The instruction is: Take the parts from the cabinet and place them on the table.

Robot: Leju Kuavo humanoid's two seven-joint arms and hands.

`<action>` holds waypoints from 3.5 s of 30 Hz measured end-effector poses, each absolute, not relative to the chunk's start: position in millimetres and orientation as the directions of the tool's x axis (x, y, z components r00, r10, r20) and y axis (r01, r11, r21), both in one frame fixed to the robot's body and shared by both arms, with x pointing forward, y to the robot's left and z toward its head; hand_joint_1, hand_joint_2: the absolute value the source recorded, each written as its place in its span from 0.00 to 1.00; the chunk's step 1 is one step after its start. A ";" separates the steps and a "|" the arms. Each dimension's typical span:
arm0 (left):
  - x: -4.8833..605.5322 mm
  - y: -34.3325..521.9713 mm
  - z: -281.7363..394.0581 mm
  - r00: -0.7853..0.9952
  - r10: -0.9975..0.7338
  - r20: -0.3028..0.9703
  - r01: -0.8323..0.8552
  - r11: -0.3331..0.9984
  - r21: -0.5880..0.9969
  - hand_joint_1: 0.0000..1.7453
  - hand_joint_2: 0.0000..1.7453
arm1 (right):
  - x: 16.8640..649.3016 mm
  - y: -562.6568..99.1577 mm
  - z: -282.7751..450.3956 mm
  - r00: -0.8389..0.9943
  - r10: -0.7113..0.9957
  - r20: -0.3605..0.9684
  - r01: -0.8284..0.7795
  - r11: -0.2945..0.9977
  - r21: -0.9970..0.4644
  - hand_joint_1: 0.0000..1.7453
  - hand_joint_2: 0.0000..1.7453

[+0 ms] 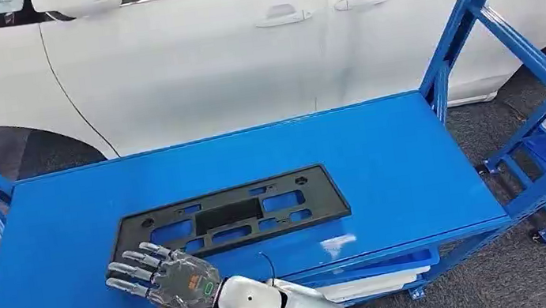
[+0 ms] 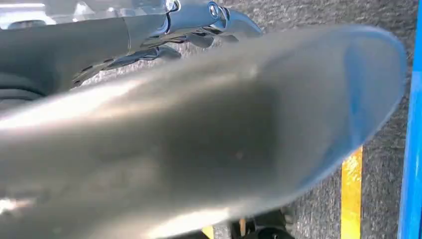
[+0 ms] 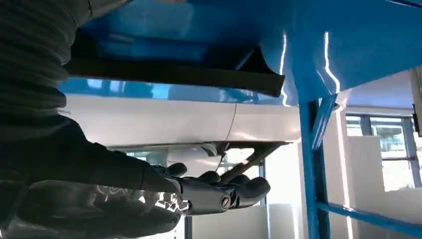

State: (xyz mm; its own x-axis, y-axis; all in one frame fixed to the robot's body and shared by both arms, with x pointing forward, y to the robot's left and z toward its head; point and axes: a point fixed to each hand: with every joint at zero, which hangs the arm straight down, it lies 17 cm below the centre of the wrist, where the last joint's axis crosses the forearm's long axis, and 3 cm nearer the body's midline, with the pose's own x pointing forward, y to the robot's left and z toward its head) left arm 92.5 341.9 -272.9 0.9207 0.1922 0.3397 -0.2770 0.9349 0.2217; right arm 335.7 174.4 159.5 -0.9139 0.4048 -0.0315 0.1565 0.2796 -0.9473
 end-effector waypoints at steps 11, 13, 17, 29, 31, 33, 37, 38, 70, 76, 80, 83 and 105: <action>92.8 342.3 -273.0 0.924 0.179 0.338 -0.263 0.938 0.225 0.00 0.00 | 364.1 160.2 154.4 -0.875 0.484 -0.010 0.159 0.269 -0.950 0.00 1.00; 92.7 343.7 -272.9 0.925 0.174 0.339 -0.259 0.939 0.225 0.00 0.00 | 366.4 161.1 156.8 -0.873 0.487 -0.013 0.164 0.270 -0.949 0.00 1.00; 90.6 344.3 -273.2 0.928 0.164 0.335 -0.249 0.941 0.227 0.00 0.00 | 372.0 156.4 151.9 -0.863 0.505 -0.017 0.168 0.255 -0.952 0.00 1.00; 95.0 345.8 -272.4 0.929 0.149 0.339 -0.235 0.944 0.230 0.00 0.00 | 397.6 135.4 138.4 -0.806 0.585 -0.086 0.225 0.170 -0.959 0.00 1.00; 94.8 346.1 -272.4 0.929 0.148 0.340 -0.235 0.944 0.230 0.00 0.00 | 401.6 128.8 129.7 -0.790 0.604 -0.102 0.232 0.141 -0.962 0.00 1.00; 95.1 346.3 -272.2 0.928 0.147 0.343 -0.235 0.944 0.231 0.00 0.00 | 408.8 120.4 122.0 -0.762 0.636 -0.121 0.240 0.105 -0.965 0.00 1.00; 96.4 345.3 -271.9 0.926 0.146 0.348 -0.235 0.944 0.230 0.00 0.00 | 428.8 102.8 117.5 -0.700 0.697 -0.152 0.257 0.048 -0.965 0.00 1.00; 96.8 345.4 -271.8 0.925 0.145 0.350 -0.235 0.944 0.230 0.00 0.00 | 434.8 97.9 116.9 -0.685 0.711 -0.159 0.259 0.033 -0.965 0.00 1.00; 118.1 344.7 -262.4 0.867 0.146 0.477 -0.256 0.951 0.174 0.00 1.00 | 484.3 40.2 111.2 -0.576 0.808 -0.123 0.211 0.001 -0.977 1.00 1.00; 120.7 347.8 -260.4 0.847 0.184 0.499 -0.301 0.940 0.164 0.00 1.00 | 482.5 60.1 173.9 -0.670 0.742 0.021 0.239 0.242 -0.940 1.00 1.00; 126.4 350.7 -255.8 0.806 0.233 0.545 -0.357 0.924 0.134 0.00 1.00 | 489.6 40.6 238.3 -0.699 0.643 0.314 0.179 0.582 -0.794 1.00 1.00; 136.2 354.6 -248.1 0.745 0.276 0.607 -0.414 0.905 0.096 0.00 1.00 | 482.9 9.3 304.4 -0.733 0.347 0.586 0.031 0.877 -0.480 1.00 1.00; 133.6 357.3 -250.1 0.726 0.355 0.589 -0.484 0.872 0.071 0.00 1.00 | 276.7 -96.2 440.7 -0.729 -0.620 0.290 -0.672 0.728 -0.131 1.00 1.00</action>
